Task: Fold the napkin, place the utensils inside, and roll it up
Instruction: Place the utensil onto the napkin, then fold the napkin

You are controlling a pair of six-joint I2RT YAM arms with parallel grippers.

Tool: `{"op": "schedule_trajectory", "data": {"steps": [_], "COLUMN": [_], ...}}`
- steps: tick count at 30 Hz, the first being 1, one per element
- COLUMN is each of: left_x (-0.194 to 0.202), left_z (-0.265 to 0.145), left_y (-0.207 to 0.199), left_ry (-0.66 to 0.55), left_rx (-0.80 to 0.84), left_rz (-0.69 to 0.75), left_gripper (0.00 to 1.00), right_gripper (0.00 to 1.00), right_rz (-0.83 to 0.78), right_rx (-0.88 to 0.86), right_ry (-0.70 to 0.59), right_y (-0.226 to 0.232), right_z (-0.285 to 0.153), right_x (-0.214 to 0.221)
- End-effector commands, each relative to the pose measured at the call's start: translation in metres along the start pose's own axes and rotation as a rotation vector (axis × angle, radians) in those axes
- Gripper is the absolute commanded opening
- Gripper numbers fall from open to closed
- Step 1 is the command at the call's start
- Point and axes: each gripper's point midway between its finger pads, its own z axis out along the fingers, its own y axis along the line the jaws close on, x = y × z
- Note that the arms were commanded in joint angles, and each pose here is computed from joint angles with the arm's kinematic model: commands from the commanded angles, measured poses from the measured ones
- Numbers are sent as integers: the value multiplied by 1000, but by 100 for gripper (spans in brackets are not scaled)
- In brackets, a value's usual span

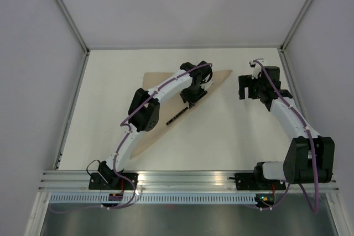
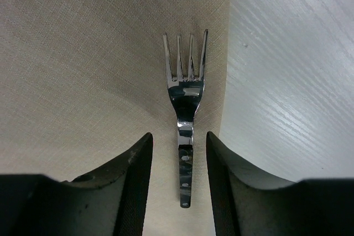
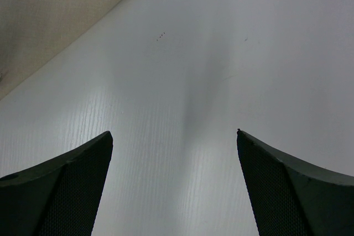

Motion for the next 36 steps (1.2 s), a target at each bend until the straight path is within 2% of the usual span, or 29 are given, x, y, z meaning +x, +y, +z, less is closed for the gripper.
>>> {"op": "schedule_trajectory", "data": {"steps": [1, 5, 8, 10, 12, 13, 14, 15, 16, 17, 18, 19, 22, 23, 26, 30, 36], "left_x": [-24, -32, -40, -42, -36, -33, -29, -11, -8, 7, 15, 22, 48, 62, 86, 107, 142], "left_z": [-26, -41, -63, -87, -97, -127, -136, -131, -168, -166, -181, -214, -243, -269, -313, -356, -401], "left_y": [1, 3, 10, 22, 33, 37, 41, 48, 53, 55, 62, 65, 70, 70, 69, 60, 54], "left_ry": [-105, -157, -220, -281, -311, -373, -394, -367, -460, -446, -482, -566, -646, -714, -833, -951, -1076], "left_rx": [-11, -25, -45, -74, -80, -81, -84, -88, -89, -86, -89, -94, -97, -106, -115, -87, -101], "left_rz": [16, -12, -81, -177, -279, -313, -342, -398, -433, -461, -503, -531, -610, -645, -681, -716, -761], "left_gripper": [49, 50, 51, 51, 51, 50, 50, 50, 49, 48, 48, 48, 48, 48, 48, 48, 49], "right_gripper": [98, 98, 98, 98, 98, 98, 98, 98, 98, 98, 97, 97, 96, 95, 91, 86, 82], "right_rz": [-8, -9, -14, -19, -21, -21, -22, -15, -13, -23, -73, -108, -238, -263, -399, -679, -887], "right_rx": [21, 18, 14, 0, -17, -48, -69, -93, -130, -142, -182, -169, -245, -251, -334, -429, -585], "right_ry": [-26, -23, -28, -28, -31, -35, -49, -59, -66, -87, -94, -100, -121, -115, -111, -152, -181], "right_y": [-5, -4, -4, -1, 1, 7, 11, 16, 23, 27, 47, 53, 105, 116, 180, 287, 393], "right_z": [-1, -1, -2, -3, -6, -8, -14, -17, -21, -27, -30, -31, -36, -34, -36, -59, -73], "right_x": [-12, -11, -12, -12, -12, -13, -17, -19, -22, -29, -32, -34, -32, -29, -21, 8, 50]}}
